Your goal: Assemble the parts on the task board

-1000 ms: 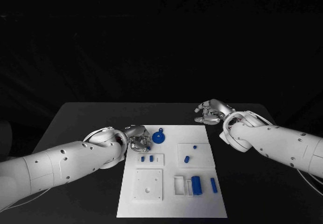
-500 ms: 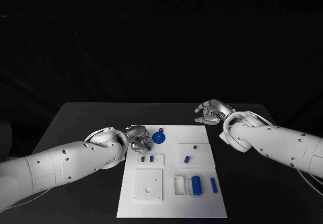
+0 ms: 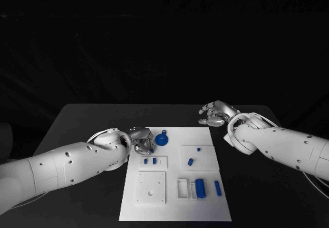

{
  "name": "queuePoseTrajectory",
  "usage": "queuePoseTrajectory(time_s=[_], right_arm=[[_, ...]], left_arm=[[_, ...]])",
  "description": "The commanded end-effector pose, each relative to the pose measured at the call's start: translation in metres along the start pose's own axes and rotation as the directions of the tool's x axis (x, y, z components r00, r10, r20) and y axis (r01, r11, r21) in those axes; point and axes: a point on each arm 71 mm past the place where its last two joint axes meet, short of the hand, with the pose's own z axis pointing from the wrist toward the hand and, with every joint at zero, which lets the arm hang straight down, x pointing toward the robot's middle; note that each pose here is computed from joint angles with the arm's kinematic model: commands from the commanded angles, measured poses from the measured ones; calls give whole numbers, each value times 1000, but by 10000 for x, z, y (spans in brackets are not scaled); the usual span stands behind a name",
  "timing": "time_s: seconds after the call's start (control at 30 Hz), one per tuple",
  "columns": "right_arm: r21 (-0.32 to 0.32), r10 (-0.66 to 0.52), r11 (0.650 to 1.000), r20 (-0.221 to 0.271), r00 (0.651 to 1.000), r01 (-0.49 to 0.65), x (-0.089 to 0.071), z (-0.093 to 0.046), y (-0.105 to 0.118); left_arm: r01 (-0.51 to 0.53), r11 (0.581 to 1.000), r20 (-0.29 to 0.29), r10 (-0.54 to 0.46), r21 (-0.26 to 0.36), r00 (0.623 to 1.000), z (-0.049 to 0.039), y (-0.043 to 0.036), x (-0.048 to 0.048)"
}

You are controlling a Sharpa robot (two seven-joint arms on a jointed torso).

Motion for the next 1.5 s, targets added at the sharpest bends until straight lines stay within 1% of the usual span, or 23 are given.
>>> queuePoseTrajectory(time_s=[0.03, 0.23, 0.4, 0.8, 0.93, 1.17, 1.5], right_arm=[[-8, -3, 1000, -10, 1000, 3, 8, -1, 6], [-7, -3, 1000, -10, 1000, 3, 4, -3, 0], [-5, -4, 1000, -8, 1000, 4, 2, -3, -4], [-4, -5, 1000, -5, 1000, 5, 0, -3, -8], [-3, -5, 1000, -4, 1000, 5, -3, -6, -13], [-1, -6, 1000, 1, 1000, 6, -12, -8, -24], [-6, -5, 1000, -2, 1000, 5, -22, -20, -38]], left_arm=[[-32, 999, -51, 32, 6, 998, 7, -23, 94], [-15, 1000, -61, 16, 19, 998, 4, -33, 125], [4, 999, -41, -3, 34, 999, -5, -28, 115], [12, 1000, -30, -11, 26, 999, -17, 3, 109], [5, 1000, -17, -5, 12, 1000, -21, 22, 99], [6, 1000, 1, -6, 9, 1000, -30, 49, 84], [4, 1000, 24, -4, -13, 1000, -45, 135, 54]])
